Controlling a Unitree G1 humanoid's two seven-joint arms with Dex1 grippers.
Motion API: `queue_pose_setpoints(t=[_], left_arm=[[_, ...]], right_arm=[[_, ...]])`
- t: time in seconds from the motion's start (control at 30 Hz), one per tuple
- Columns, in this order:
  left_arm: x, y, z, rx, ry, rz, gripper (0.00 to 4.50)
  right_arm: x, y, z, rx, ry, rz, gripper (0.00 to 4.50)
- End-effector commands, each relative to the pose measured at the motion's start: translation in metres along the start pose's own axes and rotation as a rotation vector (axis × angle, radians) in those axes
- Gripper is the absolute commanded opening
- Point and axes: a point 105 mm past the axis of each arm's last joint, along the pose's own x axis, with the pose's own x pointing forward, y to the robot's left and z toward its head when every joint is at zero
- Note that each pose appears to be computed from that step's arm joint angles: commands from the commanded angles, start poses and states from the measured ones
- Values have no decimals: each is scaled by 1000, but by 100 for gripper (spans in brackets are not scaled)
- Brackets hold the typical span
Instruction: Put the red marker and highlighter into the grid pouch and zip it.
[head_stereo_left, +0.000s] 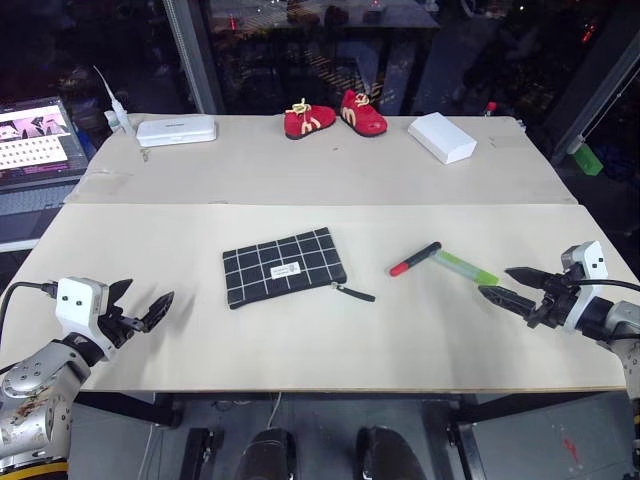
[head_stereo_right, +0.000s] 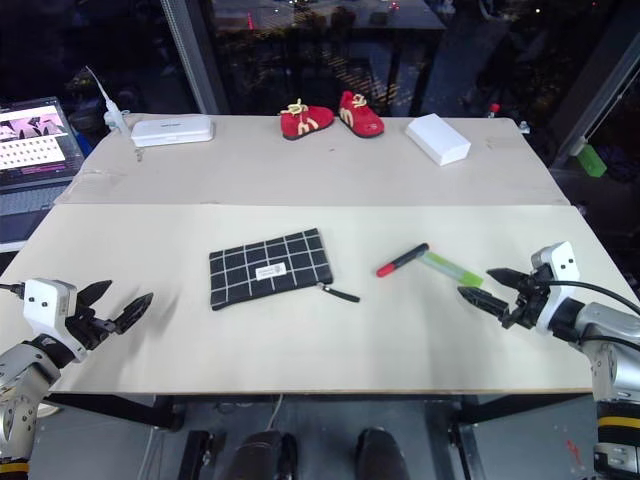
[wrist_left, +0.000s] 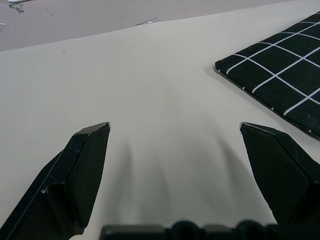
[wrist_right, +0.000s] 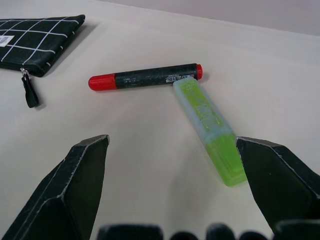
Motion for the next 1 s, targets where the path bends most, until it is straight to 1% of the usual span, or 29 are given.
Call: queue_pose_setpoints(t=[0.03, 0.07, 0.13, 0.17, 0.2, 0.3, 0.37, 0.4, 0.43, 0.47, 0.53, 0.6, 0.63, 0.7, 0.73, 0.83, 0.93, 1.0], left_arm=[[-2, -5, 17, 33, -73, -72, 450], [-2, -11, 19, 67, -82, -143, 450], [-4, -17, 21, 128, -91, -220, 450], [-3, -19, 20, 171, -85, -244, 450], [-3, -21, 19, 209, -80, -269, 450], [-1, -27, 17, 317, -67, -331, 450], [1, -29, 17, 377, -66, -360, 450], [3, -27, 20, 410, -72, -364, 450], [5, -27, 21, 442, -73, -378, 450], [6, -26, 21, 484, -63, -394, 450], [6, -26, 17, 560, -29, -433, 450], [5, -27, 11, 615, 0, -467, 450], [4, -27, 9, 641, 12, -482, 450], [5, -27, 8, 683, 18, -501, 450], [7, -29, 8, 712, 14, -517, 450], [14, -37, 10, 784, -10, -556, 450], [21, -43, 11, 858, -37, -578, 450], [26, -42, 6, 970, -7, -585, 450]], right_arm=[[0, -4, 14, -43, -32, -15, 446], [1, -5, 16, -38, -36, -26, 446], [3, -8, 18, -26, -45, -41, 446], [5, -10, 23, -26, -62, -54, 422], [6, -10, 28, -26, -78, -57, 422], [11, -3, 35, -53, -88, -26, 330], [17, 6, 40, -62, -89, 17, 258], [22, 12, 45, -76, -95, 48, 234], [28, 22, 52, -90, -103, 92, 178], [36, 33, 60, -109, -116, 145, 153], [50, 50, 70, -129, -138, 224, 83], [62, 66, 75, -136, -152, 285, 35], [71, 80, 78, -143, -158, 339, 6], [89, 101, 80, -158, -153, 398, 6], [103, 116, 83, -186, -157, 437, 6], [134, 147, 91, -261, -169, 497, 6], [163, 166, 94, -313, -161, 503, 6], [176, 177, 90, -309, -133, 531, 6]])
